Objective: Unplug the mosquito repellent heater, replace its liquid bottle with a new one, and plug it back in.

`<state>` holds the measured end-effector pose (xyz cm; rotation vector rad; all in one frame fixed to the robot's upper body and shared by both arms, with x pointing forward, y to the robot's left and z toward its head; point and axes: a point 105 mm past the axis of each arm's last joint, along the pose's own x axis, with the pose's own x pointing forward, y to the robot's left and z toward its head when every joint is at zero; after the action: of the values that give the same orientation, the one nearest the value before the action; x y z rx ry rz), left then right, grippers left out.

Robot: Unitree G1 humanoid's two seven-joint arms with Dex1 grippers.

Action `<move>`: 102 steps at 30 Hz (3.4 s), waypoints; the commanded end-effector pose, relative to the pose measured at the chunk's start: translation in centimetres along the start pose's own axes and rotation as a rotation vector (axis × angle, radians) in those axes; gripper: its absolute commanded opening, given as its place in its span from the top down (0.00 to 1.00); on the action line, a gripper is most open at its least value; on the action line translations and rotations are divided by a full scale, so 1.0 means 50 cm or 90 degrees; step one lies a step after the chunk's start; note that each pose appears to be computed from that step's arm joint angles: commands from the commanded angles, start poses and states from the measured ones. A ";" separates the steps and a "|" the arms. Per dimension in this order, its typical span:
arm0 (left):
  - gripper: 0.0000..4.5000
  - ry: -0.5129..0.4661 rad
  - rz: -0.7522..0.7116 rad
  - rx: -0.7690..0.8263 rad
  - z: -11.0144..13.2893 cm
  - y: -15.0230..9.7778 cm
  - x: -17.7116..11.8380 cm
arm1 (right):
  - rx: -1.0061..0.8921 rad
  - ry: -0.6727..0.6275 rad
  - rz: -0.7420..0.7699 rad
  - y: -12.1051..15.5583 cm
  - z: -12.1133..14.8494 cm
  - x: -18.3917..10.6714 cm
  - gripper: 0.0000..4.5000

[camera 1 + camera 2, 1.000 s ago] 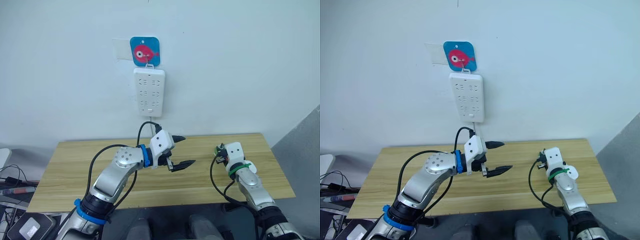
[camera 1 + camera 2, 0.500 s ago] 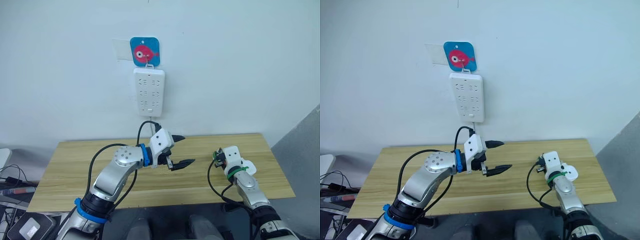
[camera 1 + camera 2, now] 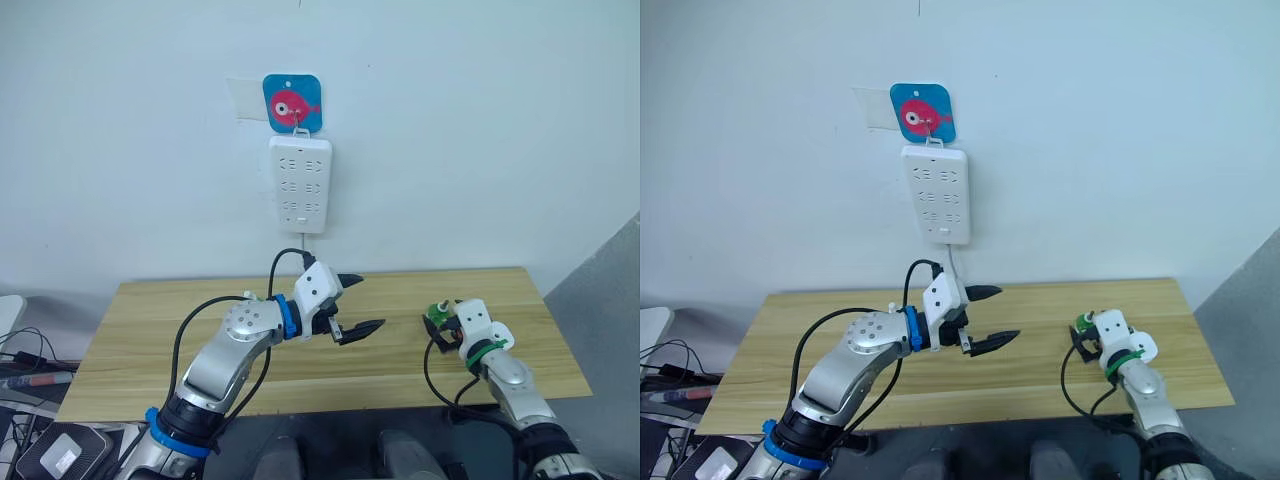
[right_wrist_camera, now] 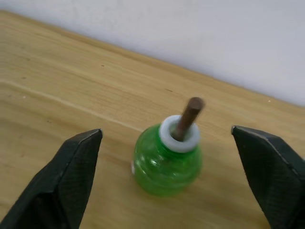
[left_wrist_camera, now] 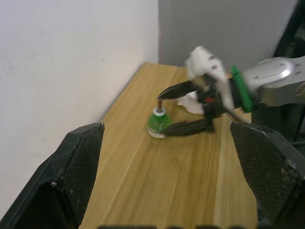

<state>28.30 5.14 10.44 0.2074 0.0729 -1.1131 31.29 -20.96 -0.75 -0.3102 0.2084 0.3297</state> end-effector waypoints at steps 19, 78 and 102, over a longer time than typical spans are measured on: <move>0.00 0.019 0.671 -0.153 -0.244 0.122 -0.242 | -0.103 -0.175 0.556 0.157 0.358 -0.067 0.00; 0.09 0.107 0.664 -0.179 -0.355 0.216 -0.169 | -0.074 -0.170 0.598 0.168 0.470 -0.134 0.00; 0.51 0.021 -0.148 0.082 -0.028 0.047 -0.064 | -0.057 -0.190 0.537 0.222 0.371 -0.063 0.00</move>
<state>29.83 10.08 8.86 0.3488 0.0596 -1.2513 27.52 -6.16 13.71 -0.2326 0.0671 1.2045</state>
